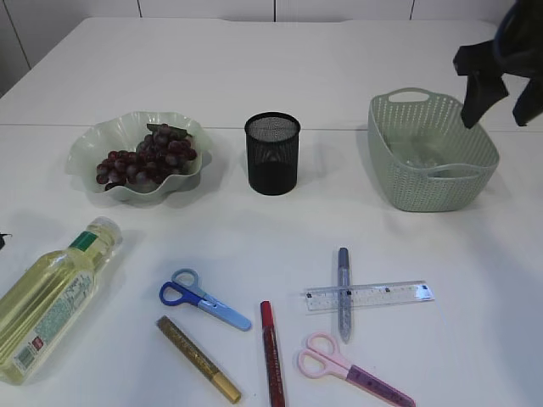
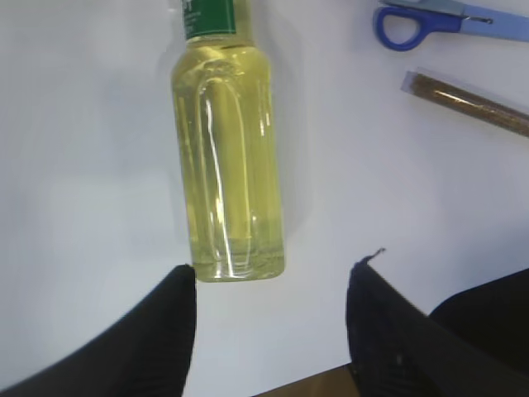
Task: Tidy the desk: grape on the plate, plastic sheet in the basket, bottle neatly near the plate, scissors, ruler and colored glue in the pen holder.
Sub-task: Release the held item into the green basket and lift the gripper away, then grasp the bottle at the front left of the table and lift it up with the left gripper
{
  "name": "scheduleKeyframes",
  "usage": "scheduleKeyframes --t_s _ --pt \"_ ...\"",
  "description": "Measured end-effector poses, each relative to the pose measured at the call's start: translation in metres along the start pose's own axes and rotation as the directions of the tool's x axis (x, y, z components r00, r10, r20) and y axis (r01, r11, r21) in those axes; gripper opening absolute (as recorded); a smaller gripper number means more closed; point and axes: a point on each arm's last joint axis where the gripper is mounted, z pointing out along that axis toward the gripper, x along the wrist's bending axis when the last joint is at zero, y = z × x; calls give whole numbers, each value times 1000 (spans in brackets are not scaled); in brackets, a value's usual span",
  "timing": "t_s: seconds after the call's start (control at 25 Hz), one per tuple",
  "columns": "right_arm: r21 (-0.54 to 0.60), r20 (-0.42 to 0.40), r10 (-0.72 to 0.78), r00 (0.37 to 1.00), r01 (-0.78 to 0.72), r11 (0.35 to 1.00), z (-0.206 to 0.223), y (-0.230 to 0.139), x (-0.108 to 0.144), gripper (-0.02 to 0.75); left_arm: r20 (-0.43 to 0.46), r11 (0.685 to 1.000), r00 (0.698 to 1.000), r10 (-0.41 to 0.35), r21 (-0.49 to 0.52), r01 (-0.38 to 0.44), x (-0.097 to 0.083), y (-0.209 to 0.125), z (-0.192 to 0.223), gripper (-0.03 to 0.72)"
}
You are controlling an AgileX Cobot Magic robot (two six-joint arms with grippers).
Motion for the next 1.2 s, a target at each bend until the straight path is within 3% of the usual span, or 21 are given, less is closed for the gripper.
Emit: scheduleKeyframes --t_s 0.32,0.6,0.84,1.2 --pt "134 0 4 1000 -4 991 -8 -75 0 521 -85 996 996 -2 86 9 10 8 25 426" --pt "125 1 6 1000 -6 992 -13 -123 -1 521 -110 985 994 -17 168 36 14 22 71 547" --pt "122 1 6 1000 -6 992 -14 -134 -1 521 -107 972 994 -11 234 36 15 25 94 580" --pt "97 0 0 1000 0 995 -14 -132 -1 521 -68 973 997 -32 226 47 12 29 110 588"
